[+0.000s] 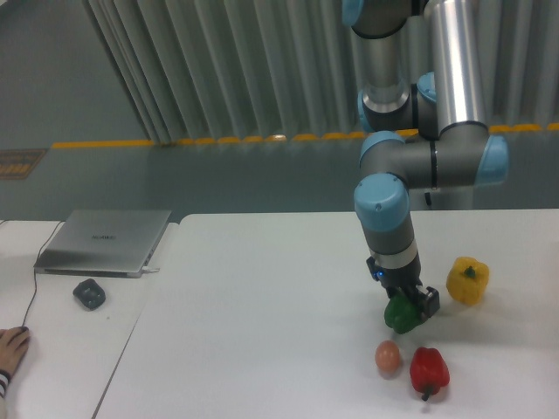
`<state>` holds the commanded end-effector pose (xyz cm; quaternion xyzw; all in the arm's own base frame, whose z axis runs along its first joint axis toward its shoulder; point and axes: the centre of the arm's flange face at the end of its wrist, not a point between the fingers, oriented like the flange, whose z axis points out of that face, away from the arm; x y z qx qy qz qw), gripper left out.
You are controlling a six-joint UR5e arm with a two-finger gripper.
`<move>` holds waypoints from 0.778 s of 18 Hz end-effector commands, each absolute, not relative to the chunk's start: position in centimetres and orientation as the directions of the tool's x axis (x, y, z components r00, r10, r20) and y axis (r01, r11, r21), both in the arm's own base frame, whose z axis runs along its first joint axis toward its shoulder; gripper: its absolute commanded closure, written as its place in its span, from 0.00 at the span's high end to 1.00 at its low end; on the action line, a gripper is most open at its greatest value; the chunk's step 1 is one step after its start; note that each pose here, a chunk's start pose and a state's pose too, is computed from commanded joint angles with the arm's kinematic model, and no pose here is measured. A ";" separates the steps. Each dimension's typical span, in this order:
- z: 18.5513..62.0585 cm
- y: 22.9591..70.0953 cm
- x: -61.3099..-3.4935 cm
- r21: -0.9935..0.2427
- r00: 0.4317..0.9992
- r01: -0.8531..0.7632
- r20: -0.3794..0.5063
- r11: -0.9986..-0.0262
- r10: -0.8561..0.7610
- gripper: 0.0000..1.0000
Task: Place the green peppers in a basket
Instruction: 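Lift the green pepper and carry it past the yellow pepper out of view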
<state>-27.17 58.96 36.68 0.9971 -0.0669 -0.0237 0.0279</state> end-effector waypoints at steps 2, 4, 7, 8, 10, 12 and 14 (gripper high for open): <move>39.4 57.9 -29.2 -0.040 0.994 -0.109 -0.010 -0.993 -0.109 0.31; 41.4 56.3 -31.1 -0.125 0.994 -0.102 0.025 -0.987 -0.106 0.31; 41.8 54.5 -32.7 -0.127 0.983 -0.175 0.031 -0.976 -0.180 0.31; 42.4 53.7 -33.2 -0.126 0.977 -0.210 0.023 -0.970 -0.214 0.31; 42.9 52.4 -34.9 -0.129 0.960 -0.278 0.005 -0.952 -0.281 0.31; 43.2 50.9 -37.0 -0.130 0.934 -0.355 -0.016 -0.926 -0.356 0.31; 43.0 49.7 -38.5 -0.115 0.899 -0.437 -0.034 -0.892 -0.436 0.31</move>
